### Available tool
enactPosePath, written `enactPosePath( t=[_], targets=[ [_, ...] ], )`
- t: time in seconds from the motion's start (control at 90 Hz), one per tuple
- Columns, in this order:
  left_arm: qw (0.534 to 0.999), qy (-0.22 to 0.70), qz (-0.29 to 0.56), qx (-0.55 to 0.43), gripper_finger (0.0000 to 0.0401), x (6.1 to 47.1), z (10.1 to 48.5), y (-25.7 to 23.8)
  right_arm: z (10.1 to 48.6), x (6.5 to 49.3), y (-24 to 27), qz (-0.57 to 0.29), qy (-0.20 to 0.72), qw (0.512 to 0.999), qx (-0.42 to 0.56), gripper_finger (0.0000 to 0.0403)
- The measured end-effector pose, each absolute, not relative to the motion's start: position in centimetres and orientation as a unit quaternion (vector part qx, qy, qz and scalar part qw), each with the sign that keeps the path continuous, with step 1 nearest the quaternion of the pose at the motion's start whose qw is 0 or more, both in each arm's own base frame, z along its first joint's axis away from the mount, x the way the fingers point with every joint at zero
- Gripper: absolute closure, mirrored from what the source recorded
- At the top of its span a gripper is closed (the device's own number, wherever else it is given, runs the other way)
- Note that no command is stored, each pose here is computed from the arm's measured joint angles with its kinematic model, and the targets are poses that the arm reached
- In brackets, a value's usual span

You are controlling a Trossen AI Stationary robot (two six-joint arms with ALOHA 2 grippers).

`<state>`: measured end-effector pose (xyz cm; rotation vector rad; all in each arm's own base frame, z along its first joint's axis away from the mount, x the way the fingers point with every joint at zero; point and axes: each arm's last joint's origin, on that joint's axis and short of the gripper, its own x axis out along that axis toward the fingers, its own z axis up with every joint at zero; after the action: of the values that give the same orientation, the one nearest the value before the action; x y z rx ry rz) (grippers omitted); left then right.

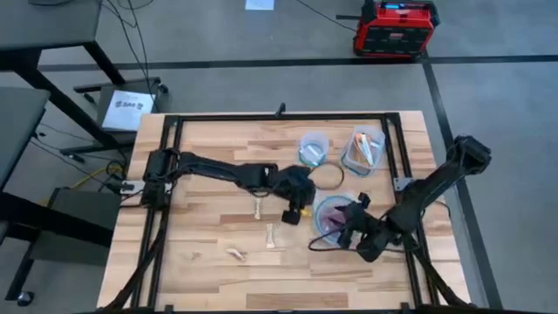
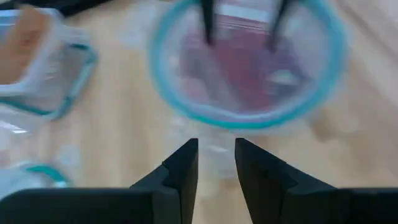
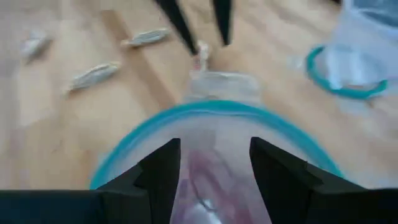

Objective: Sort candy
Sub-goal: Close the big round transparent bin

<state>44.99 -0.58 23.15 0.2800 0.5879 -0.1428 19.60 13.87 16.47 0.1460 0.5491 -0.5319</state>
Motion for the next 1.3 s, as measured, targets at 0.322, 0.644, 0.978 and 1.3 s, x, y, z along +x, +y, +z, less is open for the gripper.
enactPosePath(
  t=[0.322,0.644,0.978,1.3],
  targets=[
    [0.948,0.287,-0.103,0.093,0.0308,45.6,21.0,1.0,13.0,20.9,14.7,-0.297,0.254,0.918,0.071,0.0223],
    [0.950,0.280,-0.116,0.068,0.0308,46.5,19.2,0.7,12.7,20.6,14.9,-0.294,0.263,0.916,0.067,0.0223],
    [0.951,0.277,-0.118,0.072,0.0308,46.5,19.2,0.1,12.6,20.7,14.8,-0.295,0.265,0.916,0.063,0.0223],
    [0.952,0.273,-0.116,0.070,0.0308,46.6,19.3,0.2,12.6,20.7,14.7,-0.295,0.265,0.916,0.062,0.0223]
  ],
)
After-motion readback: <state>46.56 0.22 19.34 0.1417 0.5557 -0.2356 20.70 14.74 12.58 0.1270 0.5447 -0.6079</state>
